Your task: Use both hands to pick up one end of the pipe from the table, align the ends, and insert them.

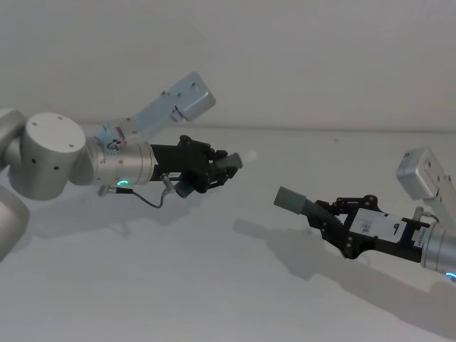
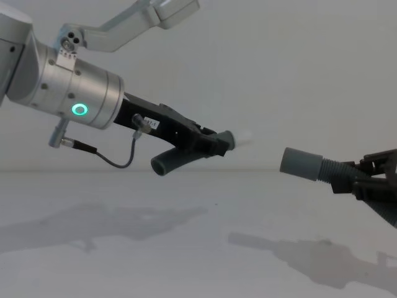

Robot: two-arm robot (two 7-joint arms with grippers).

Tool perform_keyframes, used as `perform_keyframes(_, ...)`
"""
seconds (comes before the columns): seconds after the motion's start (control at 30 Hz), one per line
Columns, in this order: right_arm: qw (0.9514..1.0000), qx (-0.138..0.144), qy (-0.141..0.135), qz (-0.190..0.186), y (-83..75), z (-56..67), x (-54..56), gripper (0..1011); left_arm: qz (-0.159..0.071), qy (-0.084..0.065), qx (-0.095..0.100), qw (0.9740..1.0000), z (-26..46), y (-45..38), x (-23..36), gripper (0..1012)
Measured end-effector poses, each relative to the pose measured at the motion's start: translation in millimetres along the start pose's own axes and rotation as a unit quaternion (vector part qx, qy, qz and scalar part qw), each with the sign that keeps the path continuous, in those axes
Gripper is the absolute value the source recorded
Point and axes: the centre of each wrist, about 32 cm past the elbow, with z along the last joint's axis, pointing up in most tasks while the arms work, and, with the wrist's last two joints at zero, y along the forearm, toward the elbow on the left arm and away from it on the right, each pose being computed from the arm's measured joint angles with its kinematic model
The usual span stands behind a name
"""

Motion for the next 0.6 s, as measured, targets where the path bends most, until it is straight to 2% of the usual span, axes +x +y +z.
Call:
perform_keyframes(0.27,0.9995,-0.004,-0.023,0.022,-2.0,2.9,5.7,266,-0.04,-0.017,0.007,0.999,1.4,6.5,8.3,347)
perform_keyframes(0.6,0.9985,-0.015,-0.035,0.039,-2.5,5.1,12.0,266,-0.087,-0.038,0.011,0.9954,2.7,12.0,14.4,347)
